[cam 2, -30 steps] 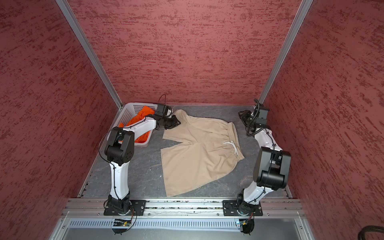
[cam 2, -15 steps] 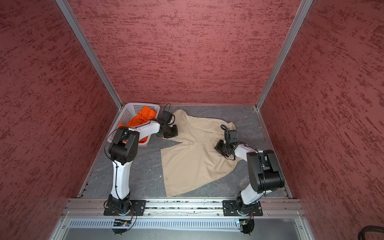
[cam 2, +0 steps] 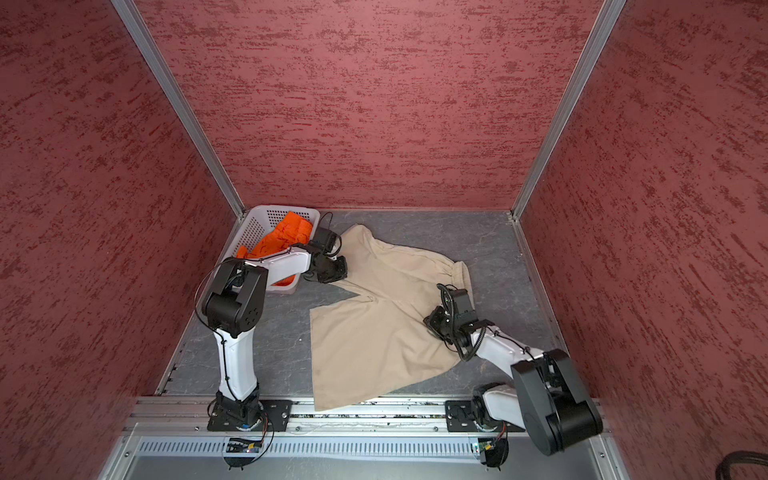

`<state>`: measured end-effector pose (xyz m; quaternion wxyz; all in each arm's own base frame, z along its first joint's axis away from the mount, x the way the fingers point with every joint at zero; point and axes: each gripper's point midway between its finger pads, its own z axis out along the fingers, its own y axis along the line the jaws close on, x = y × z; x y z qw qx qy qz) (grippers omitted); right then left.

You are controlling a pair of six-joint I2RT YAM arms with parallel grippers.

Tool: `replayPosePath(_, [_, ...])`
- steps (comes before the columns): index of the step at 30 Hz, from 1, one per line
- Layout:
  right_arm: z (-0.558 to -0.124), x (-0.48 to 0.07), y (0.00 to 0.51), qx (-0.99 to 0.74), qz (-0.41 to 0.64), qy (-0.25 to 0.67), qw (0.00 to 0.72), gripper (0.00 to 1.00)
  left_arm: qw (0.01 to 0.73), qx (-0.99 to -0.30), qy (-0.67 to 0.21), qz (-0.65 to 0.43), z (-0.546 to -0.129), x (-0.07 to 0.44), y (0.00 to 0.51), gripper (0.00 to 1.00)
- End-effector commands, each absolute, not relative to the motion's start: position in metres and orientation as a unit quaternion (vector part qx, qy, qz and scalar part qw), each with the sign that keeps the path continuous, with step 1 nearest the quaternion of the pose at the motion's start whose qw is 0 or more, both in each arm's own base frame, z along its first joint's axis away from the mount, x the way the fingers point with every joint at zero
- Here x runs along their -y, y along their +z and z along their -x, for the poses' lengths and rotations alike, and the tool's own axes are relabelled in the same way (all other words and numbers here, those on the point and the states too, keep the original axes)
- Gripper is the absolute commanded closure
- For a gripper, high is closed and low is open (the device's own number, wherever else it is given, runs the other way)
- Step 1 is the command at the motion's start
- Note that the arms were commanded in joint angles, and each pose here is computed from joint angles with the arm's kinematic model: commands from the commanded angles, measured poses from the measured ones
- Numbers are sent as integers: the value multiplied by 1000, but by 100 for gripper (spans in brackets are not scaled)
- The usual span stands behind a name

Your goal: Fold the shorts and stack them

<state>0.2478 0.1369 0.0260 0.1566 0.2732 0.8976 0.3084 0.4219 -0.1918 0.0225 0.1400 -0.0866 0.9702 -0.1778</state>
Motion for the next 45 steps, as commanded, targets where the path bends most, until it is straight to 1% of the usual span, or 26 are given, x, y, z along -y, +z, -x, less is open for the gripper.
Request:
replayPosePath(1, [-229, -134, 25, -892, -315, 296, 133, 63, 127, -978, -148, 79, -401, 176, 27, 83])
replayPosePath(3, [-239, -136, 50, -887, -302, 310, 160, 58, 144, -973, -167, 66, -395, 185, 51, 78])
replayPosePath(5, [-251, -133, 76, -890, -282, 303, 194, 56, 159, -968, -188, 49, -386, 196, 73, 77])
replayPosePath(6, [-258, -132, 88, -891, -271, 299, 206, 56, 163, -965, -201, 42, -379, 203, 82, 78])
replayPosePath(8, [-272, -129, 102, -897, -254, 288, 217, 55, 165, -960, -224, 25, -361, 216, 96, 81])
replayPosePath(10, [-288, -123, 111, -906, -236, 270, 226, 54, 152, -958, -243, 0, -338, 231, 99, 83])
replayPosePath(12, [-307, -110, 116, -915, -220, 245, 233, 51, 136, -961, -239, -20, -313, 239, 94, 84])
replayPosePath(15, [-338, -78, 124, -923, -202, 214, 249, 44, 101, -966, -237, -35, -275, 243, 75, 85])
replayPosePath(19, [-376, -33, 128, -920, -194, 210, 269, 38, 68, -971, -226, -32, -242, 229, 52, 85])
replayPosePath(20, [-385, -24, 120, -921, -197, 211, 262, 36, 59, -973, -220, -32, -235, 225, 47, 85])
replayPosePath(23, [-406, -11, 119, -921, -187, 210, 270, 35, 39, -979, -198, -36, -221, 214, 32, 86])
replayPosePath(26, [-424, -17, 117, -915, -167, 243, 277, 34, 30, -982, -182, -35, -215, 206, 21, 86])
replayPosePath(31, [-435, -19, 101, -916, -171, 256, 256, 35, 18, -985, -170, -31, -215, 204, 10, 86])
replayPosePath(35, [-438, -22, 93, -914, -175, 266, 252, 38, 11, -985, -167, -29, -216, 205, 5, 87])
replayPosePath(37, [-443, -19, 88, -914, -181, 262, 252, 42, 8, -986, -165, -30, -216, 205, 3, 87])
replayPosePath(38, [-445, -17, 86, -913, -185, 260, 254, 46, 6, -986, -163, -31, -215, 204, 2, 87])
replayPosePath(40, [-452, -11, 82, -909, -202, 260, 257, 64, 1, -987, -156, -32, -213, 202, -1, 88])
replayPosePath(42, [-458, 2, 82, -897, -235, 260, 268, 78, -4, -989, -147, -28, -210, 197, -4, 89])
replayPosePath(44, [-462, 19, 86, -877, -277, 267, 288, 86, -12, -990, -138, -23, -206, 193, -9, 90])
replayPosePath(45, [-462, 29, 88, -862, -303, 276, 297, 88, -15, -990, -135, -20, -204, 191, -10, 90])
